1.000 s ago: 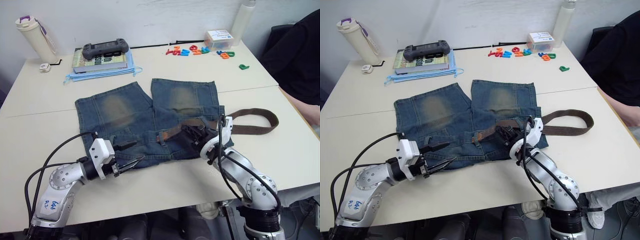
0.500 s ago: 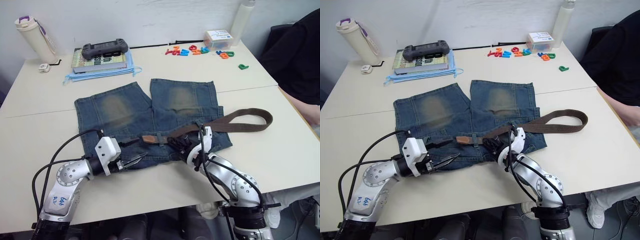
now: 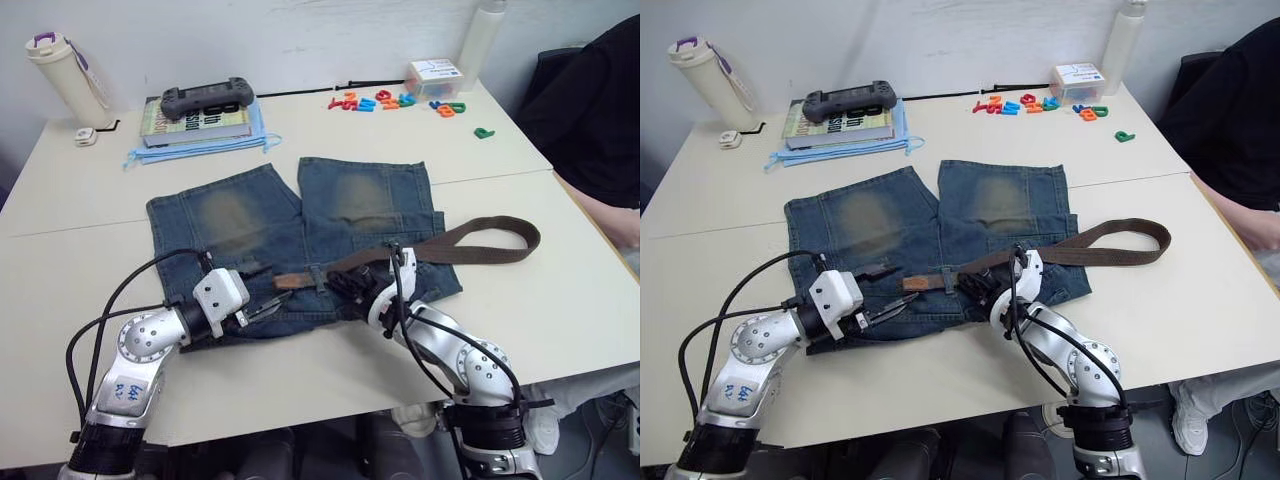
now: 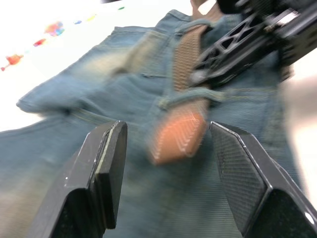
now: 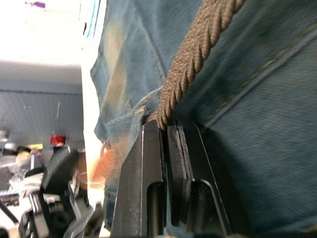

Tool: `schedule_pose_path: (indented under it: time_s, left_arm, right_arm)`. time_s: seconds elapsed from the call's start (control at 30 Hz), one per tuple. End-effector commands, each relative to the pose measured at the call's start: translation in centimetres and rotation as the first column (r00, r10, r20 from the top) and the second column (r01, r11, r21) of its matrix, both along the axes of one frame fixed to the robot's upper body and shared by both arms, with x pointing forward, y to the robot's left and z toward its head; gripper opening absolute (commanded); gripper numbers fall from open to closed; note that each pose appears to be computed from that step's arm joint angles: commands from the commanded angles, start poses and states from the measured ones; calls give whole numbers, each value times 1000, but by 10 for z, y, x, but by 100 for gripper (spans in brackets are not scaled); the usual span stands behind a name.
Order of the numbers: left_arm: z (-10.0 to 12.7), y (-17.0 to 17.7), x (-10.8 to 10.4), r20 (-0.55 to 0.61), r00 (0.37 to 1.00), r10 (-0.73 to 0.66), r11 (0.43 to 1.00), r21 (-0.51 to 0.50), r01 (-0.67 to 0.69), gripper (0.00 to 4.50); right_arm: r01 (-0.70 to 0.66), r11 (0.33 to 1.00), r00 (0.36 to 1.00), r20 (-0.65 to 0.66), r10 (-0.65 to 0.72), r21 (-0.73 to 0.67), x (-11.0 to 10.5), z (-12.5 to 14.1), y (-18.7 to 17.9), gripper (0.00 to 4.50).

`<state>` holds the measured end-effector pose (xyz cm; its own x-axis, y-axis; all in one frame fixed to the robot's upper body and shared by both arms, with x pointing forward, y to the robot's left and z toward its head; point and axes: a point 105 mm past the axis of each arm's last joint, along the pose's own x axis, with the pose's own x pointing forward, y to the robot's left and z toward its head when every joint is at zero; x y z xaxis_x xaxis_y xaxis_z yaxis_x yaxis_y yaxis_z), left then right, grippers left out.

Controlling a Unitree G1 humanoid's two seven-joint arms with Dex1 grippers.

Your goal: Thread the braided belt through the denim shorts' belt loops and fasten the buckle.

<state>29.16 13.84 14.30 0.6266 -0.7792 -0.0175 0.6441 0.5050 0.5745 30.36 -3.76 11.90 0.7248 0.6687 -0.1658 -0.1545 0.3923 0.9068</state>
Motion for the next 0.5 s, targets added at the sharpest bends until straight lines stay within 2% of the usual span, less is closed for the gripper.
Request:
schedule_pose_path:
  time_s: [0.03, 0.07, 0.17, 0.3, 0.5]
  left_arm:
    - [18, 1, 1, 170, 985, -11, 999, 44, 4, 298]
    - [20, 3, 2, 188, 982, -6, 999, 39, -1, 298]
    - [18, -2, -3, 275, 958, -84, 988, 149, 44, 298]
    - [5, -2, -3, 304, 944, -127, 967, 248, 50, 298]
    - [0, 5, -11, 280, 940, -195, 955, 272, 117, 298]
  right_arm:
    - [-25, 999, 998, 49, 24, 27, -2, 13, 5, 0]
    - [-25, 999, 998, 50, 24, 27, -2, 13, 5, 0]
    - [-21, 999, 998, 54, 19, 29, -1, 14, 4, 0]
    - [-16, 999, 998, 55, 15, 30, -1, 14, 4, 0]
    - [-8, 1000, 999, 54, 6, 29, 0, 14, 2, 0]
